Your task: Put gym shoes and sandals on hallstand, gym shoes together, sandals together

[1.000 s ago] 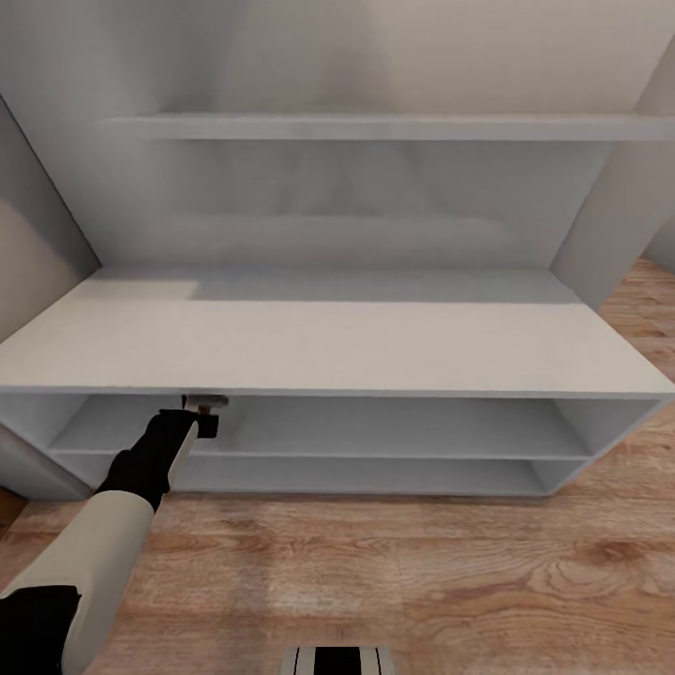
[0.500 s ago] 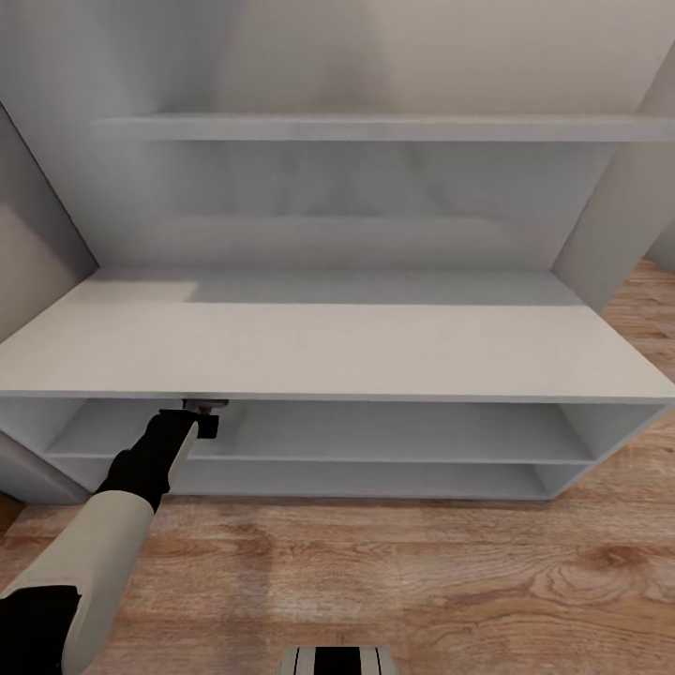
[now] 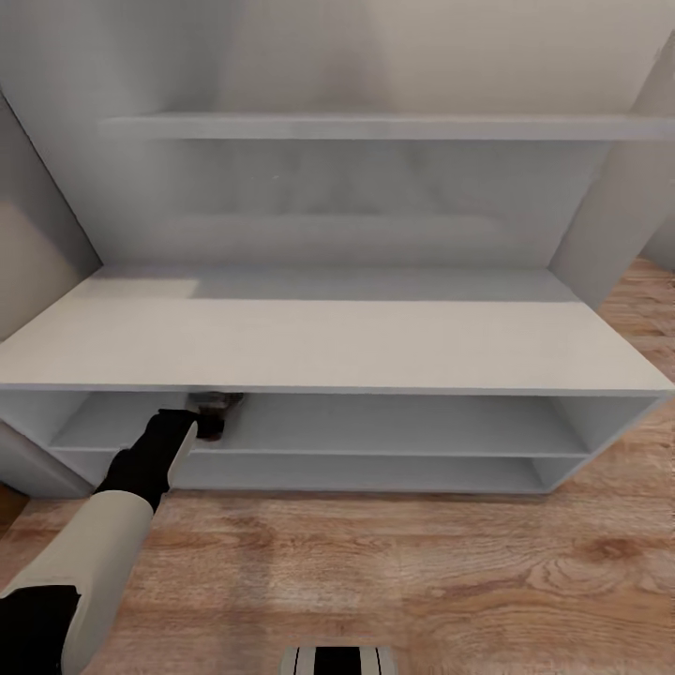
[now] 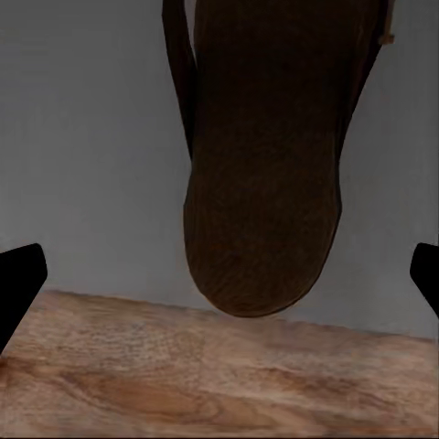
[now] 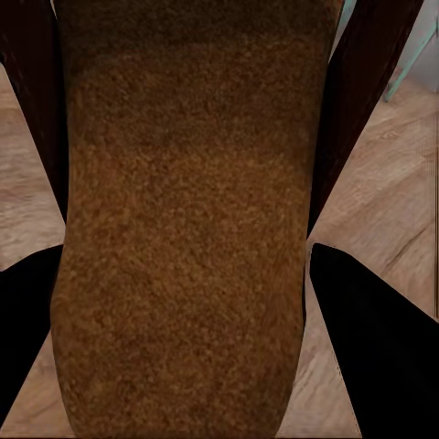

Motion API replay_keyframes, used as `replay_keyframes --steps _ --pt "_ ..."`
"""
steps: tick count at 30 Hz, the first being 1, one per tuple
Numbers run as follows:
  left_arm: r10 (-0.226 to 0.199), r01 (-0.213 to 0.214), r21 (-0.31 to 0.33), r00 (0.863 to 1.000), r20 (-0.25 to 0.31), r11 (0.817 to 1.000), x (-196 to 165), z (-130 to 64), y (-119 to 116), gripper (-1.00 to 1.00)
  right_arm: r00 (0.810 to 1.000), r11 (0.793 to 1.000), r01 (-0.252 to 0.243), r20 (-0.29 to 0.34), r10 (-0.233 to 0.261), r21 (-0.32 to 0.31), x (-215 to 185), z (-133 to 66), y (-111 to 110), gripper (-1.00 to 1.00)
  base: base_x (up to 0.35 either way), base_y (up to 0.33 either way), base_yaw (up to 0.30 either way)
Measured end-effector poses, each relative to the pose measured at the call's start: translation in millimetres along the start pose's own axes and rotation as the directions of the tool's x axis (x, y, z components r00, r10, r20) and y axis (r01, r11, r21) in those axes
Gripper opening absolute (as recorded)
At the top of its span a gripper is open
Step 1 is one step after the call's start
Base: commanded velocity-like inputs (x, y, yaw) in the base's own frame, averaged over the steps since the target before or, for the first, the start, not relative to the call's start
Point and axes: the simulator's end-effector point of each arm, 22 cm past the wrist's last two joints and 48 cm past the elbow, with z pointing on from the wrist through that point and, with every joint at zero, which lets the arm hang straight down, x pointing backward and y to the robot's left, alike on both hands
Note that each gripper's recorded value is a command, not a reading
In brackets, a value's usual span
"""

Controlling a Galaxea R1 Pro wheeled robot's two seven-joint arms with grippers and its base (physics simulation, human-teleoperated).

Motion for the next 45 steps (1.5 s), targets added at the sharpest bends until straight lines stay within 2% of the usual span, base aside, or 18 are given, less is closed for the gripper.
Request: replay_keyframes --steps 16,19,21,23,27,30,33,35,36,38,41,45 --pt "-0.01 0.01 0.005 1.0 0.008 1.0 0.0 0.8 1.2 1.0 1.0 1.0 0.001 -0.001 -0.001 -0.001 0.5 -0.2 0.7 -1.0 -0.329 0.0 0.0" --pt "-0.013 0.012 0.008 0.999 0.036 1.0 4.7 3.6 2.0 1.0 1.0 1.0 0.001 -0.001 -0.001 -0.002 0.9 -0.3 1.3 -1.0 -0.335 0.0 0.0" --pt "-0.012 0.01 0.021 0.996 0.085 1.0 19.0 8.3 -2.8 1.0 1.0 1.0 0.0 -0.003 0.0 -0.004 1.7 -0.6 2.3 -1.0 -0.334 0.0 0.0" --pt "-0.011 0.007 0.034 0.995 0.099 0.999 26.3 9.7 -6.4 1.0 1.0 1.0 0.0 -0.003 0.0 -0.004 2.0 -0.7 2.8 -1.0 -0.32 0.0 0.0" --pt "-0.003 -0.011 0.111 0.992 0.124 0.994 56.9 12.6 -24.7 1.0 1.0 1.0 0.0 -0.004 0.0 -0.007 2.8 -1.1 4.2 -1.0 -0.235 0.0 0.0" --pt "0.014 -0.053 0.231 0.985 0.171 0.972 90.1 9.9 -44.3 1.0 1.0 1.0 -0.004 -0.004 0.004 -0.009 4.0 -1.8 7.0 -1.0 -0.061 0.0 0.0" --pt "0.032 -0.098 0.326 0.979 0.204 0.94 113.3 3.7 -52.8 1.0 1.0 1.0 -0.006 -0.007 0.006 -0.011 5.6 -2.6 9.4 -1.0 -0.018 0.0 0.0" --pt "0.045 -0.128 0.386 0.975 0.217 0.913 129.1 -2.0 -59.4 1.0 1.0 1.0 -0.007 -0.007 0.007 -0.013 6.2 -2.8 10.3 -1.0 -0.007 0.0 0.0" --pt "0.057 -0.158 0.441 0.97 0.235 0.884 144.0 -9.0 -66.3 1.0 1.0 1.0 -0.009 -0.008 0.009 -0.013 6.4 -2.9 10.6 -1.0 -0.003 0.0 0.0" --pt "0.066 -0.196 0.505 0.962 0.264 0.84 169.0 -21.4 -72.8 1.0 1.0 1.0 -0.009 -0.007 0.009 -0.014 6.4 -2.9 11.3 -1.0 -0.001 0.0 0.0" --pt "0.056 -0.208 0.546 0.958 0.281 0.811 187.0 -31.6 -73.5 1.0 1.0 1.0 -0.009 -0.007 0.009 -0.016 6.3 -2.9 11.7 -1.0 0.0 0.0 0.0" --pt "0.042 -0.205 0.594 0.96 0.275 0.778 204.8 -41.8 -76.3 1.0 1.0 1.0 -0.009 -0.007 0.009 -0.017 6.4 -2.9 12.0 -1.0 0.0 0.0 0.0"
